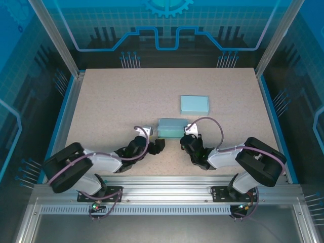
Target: Fold the paper box
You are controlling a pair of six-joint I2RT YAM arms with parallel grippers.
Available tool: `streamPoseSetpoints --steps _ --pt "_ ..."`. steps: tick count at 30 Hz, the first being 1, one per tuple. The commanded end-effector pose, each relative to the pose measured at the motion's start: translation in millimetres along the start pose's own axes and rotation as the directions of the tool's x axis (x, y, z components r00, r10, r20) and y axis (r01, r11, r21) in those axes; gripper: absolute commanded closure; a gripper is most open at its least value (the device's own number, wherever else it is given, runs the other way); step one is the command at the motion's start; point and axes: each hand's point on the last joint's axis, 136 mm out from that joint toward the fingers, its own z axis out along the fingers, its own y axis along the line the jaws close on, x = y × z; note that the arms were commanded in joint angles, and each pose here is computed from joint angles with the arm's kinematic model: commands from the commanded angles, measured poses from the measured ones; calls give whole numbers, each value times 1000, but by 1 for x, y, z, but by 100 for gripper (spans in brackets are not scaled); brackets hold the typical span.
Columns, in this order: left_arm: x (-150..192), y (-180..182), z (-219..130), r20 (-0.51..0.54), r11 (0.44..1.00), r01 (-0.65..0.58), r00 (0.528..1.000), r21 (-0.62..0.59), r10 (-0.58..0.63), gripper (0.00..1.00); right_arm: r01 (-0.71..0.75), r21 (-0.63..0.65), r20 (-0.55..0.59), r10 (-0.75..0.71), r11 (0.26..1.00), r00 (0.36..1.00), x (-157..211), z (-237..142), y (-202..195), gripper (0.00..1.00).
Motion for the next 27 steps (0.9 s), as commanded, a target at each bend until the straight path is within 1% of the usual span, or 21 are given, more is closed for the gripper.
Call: streamPoseSetpoints --steps 1,5,7,10,12,16,18,21,22,27 --pt "-2 7 -21 -6 998 43 999 -35 -43 22 39 21 -36 -38 999 999 9 -4 -3 100" --pt "-30 8 -49 60 997 54 997 -53 -50 18 51 23 -35 -51 998 998 7 -7 -2 100" --pt "-45 11 -61 97 996 42 995 -77 -34 16 51 20 -36 -51 998 998 5 -8 0 100" --pt "-73 11 -78 145 992 -7 989 -129 26 11 60 12 -33 -60 998 998 2 -12 2 89" --pt "-91 6 -85 153 987 -63 984 -151 87 9 64 10 -26 -63 998 998 -1 -15 3 77" --pt "-121 -5 -86 121 966 -161 975 -204 188 1 58 14 -13 -58 998 998 -7 -23 1 45" --pt "-131 -7 -81 94 953 -198 970 -228 224 1 45 13 -3 -45 999 999 -11 -27 -1 26" --pt "-143 -11 -67 46 938 -236 966 -253 255 1 41 1 0 -41 999 999 -16 -37 -2 5" --pt "-146 -11 -60 22 932 -248 964 -265 263 1 41 -6 -3 -41 999 999 -18 -41 -2 0" --pt "-157 -11 -31 -71 900 -301 953 -315 294 1 19 -38 -31 -20 999 999 -26 -72 -7 0"
